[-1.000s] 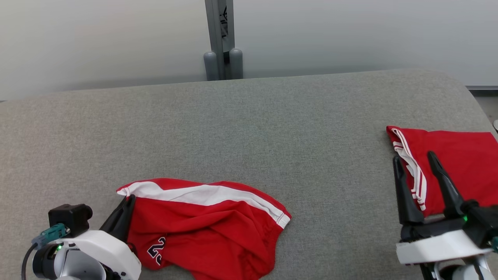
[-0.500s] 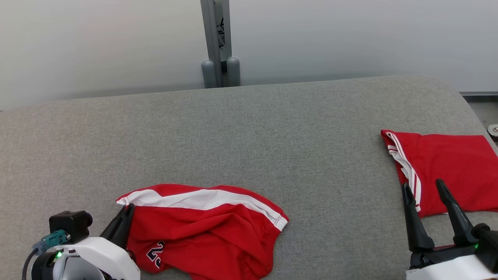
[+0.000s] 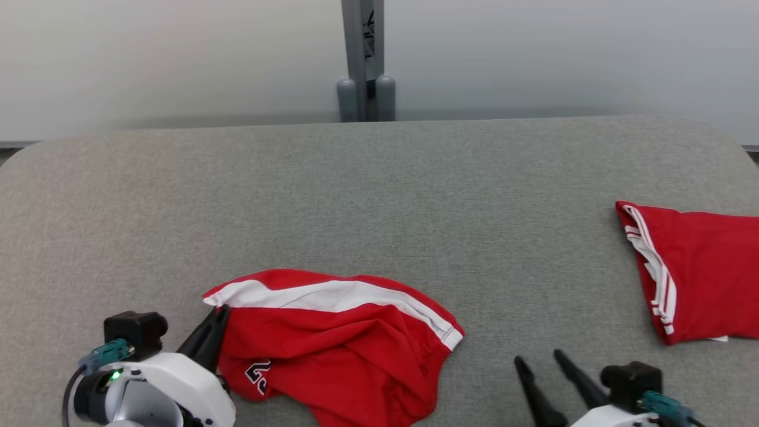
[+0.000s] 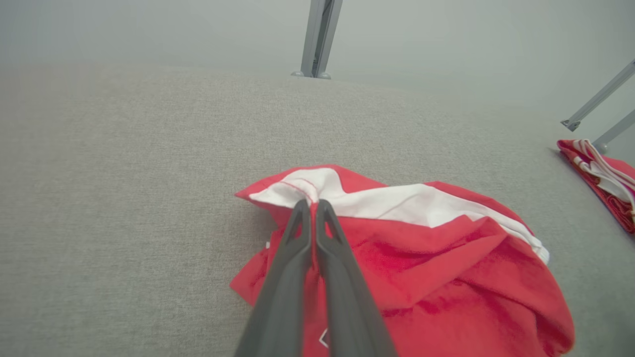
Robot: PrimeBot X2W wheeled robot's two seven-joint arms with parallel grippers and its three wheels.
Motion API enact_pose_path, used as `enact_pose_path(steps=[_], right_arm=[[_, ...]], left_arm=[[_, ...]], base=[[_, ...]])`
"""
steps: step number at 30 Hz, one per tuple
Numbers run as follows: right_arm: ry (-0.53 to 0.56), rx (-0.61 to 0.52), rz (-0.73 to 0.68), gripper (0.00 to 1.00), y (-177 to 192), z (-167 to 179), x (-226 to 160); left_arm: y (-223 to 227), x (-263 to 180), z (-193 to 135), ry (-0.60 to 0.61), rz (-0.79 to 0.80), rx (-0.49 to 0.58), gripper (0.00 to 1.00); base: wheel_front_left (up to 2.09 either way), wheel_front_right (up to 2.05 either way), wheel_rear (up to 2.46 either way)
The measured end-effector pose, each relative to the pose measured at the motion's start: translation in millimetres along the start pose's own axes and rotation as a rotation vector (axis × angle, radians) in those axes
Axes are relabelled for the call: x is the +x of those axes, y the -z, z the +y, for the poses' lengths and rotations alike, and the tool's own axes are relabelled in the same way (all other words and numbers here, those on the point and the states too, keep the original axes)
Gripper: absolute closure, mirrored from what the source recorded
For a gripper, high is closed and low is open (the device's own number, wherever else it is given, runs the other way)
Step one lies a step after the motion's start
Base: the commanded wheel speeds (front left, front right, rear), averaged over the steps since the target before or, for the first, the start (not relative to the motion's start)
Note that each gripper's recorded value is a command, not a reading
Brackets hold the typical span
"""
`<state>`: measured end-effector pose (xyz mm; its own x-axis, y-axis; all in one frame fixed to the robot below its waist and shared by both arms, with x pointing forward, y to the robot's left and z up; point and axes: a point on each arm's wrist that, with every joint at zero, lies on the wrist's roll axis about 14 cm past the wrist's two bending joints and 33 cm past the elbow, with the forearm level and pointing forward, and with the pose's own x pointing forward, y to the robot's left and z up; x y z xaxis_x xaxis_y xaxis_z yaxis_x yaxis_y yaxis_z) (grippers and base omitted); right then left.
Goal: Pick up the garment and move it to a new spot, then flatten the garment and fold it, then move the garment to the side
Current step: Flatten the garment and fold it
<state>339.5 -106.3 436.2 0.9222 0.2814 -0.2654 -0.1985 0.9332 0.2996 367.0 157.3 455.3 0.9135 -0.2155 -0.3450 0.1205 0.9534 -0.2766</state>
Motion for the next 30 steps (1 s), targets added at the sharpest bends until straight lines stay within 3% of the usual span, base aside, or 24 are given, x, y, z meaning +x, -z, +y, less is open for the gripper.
enact_pose_path(steps=[5, 11, 17, 18, 20, 26, 30], right_arm=[[-0.127, 0.062, 0.128, 0.00, 36, 39, 20], [-0.227, 0.097, 0.155, 0.00, 43, 69, 44], [-0.261, 0.173, 0.164, 0.00, 46, 83, 60], [-0.264, 0.169, 0.159, 0.38, 46, 84, 61], [-0.276, 0.177, 0.128, 1.00, 40, 88, 65], [-0.283, 0.150, -0.003, 1.00, 4, 80, 76], [-0.277, 0.080, -0.192, 1.00, -60, 62, 82]], left_arm=[[5, 3, -1, 0.003, 0.017, -0.011, 1.00], [11, 6, 6, -0.010, 0.032, -0.020, 1.00], [14, 7, 11, -0.020, 0.033, -0.022, 1.00], [12, 7, 12, -0.021, 0.025, -0.021, 1.00], [10, 8, 13, -0.024, 0.013, -0.021, 1.00], [-6, 10, 14, -0.023, -0.061, -0.021, 1.00], [-48, 13, 9, 0.002, -0.192, 0.022, 1.00]], base=[[0.00, 0.00, 0.00], [0.00, 0.00, 0.00], [0.00, 0.00, 0.00], [0.00, 0.00, 0.00], [0.00, 0.00, 0.00], [0.00, 0.00, 0.00], [0.00, 0.00, 0.00]])
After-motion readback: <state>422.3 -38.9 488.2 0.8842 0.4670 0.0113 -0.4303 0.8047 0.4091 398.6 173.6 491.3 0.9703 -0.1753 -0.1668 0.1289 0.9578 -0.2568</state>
